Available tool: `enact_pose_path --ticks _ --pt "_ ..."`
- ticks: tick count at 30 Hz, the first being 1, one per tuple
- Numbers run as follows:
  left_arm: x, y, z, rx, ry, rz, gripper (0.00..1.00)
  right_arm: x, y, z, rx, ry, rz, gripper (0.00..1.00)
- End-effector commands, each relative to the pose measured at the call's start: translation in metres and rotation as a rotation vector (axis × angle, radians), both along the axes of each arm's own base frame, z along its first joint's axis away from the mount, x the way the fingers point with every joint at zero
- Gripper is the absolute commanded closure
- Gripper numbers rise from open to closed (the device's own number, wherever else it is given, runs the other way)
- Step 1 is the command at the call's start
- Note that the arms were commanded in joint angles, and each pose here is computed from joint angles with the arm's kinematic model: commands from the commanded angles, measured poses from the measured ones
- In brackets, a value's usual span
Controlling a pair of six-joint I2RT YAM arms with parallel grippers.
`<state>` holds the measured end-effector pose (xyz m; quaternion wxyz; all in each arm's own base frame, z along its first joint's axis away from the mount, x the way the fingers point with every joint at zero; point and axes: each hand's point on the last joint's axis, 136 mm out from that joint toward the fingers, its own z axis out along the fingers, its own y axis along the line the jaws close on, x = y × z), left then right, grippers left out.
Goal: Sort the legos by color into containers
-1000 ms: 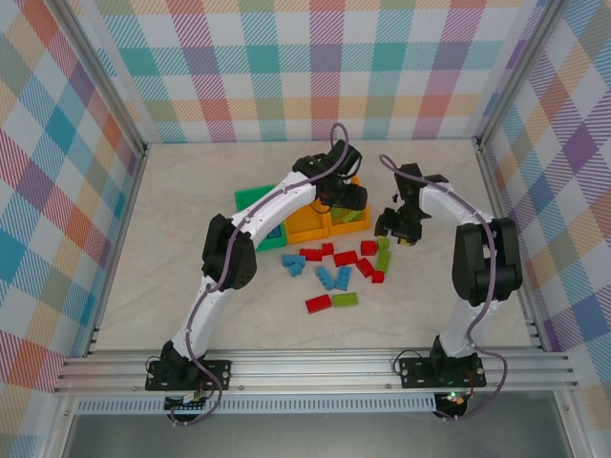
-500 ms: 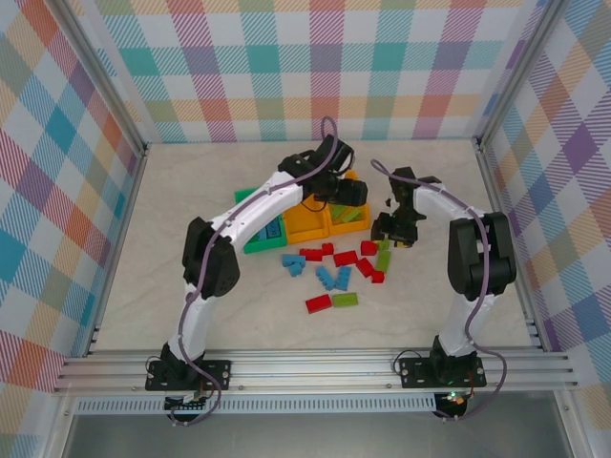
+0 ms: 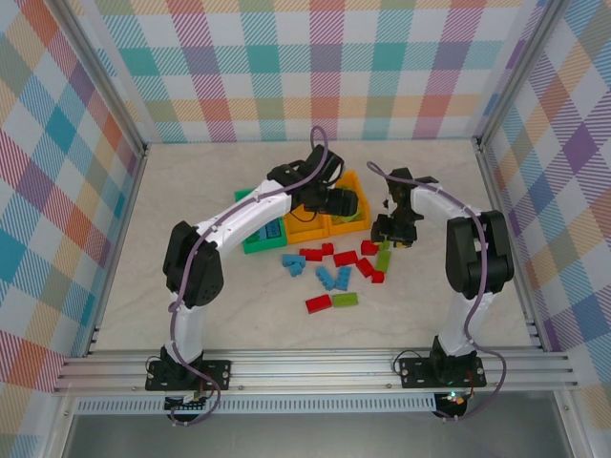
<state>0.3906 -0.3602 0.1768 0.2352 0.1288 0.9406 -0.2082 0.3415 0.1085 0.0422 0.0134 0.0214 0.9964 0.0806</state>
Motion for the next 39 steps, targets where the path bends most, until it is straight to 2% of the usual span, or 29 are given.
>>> enact_pose_path --ticks 1,16,23,28,39 --pt "0.003 0.008 0.028 -0.042 -0.052 0.031 0.22 0.001 -0.004 -0.004 -0.040 0.014 0.013 0.47" --pt "0.002 0.012 0.023 -0.043 -0.040 0.038 0.22 0.002 -0.007 -0.012 -0.060 0.023 0.021 0.51" --pt "0.001 0.018 0.019 -0.028 -0.035 0.048 0.22 0.004 -0.007 -0.005 -0.061 0.007 0.008 0.64" --pt "-0.002 0.031 0.006 -0.002 -0.006 0.076 0.22 0.014 0.000 0.025 -0.024 -0.066 -0.009 0.68" --pt "-0.018 0.072 -0.008 0.022 0.007 0.156 0.21 0.059 0.045 0.110 0.209 -0.244 -0.053 0.70"
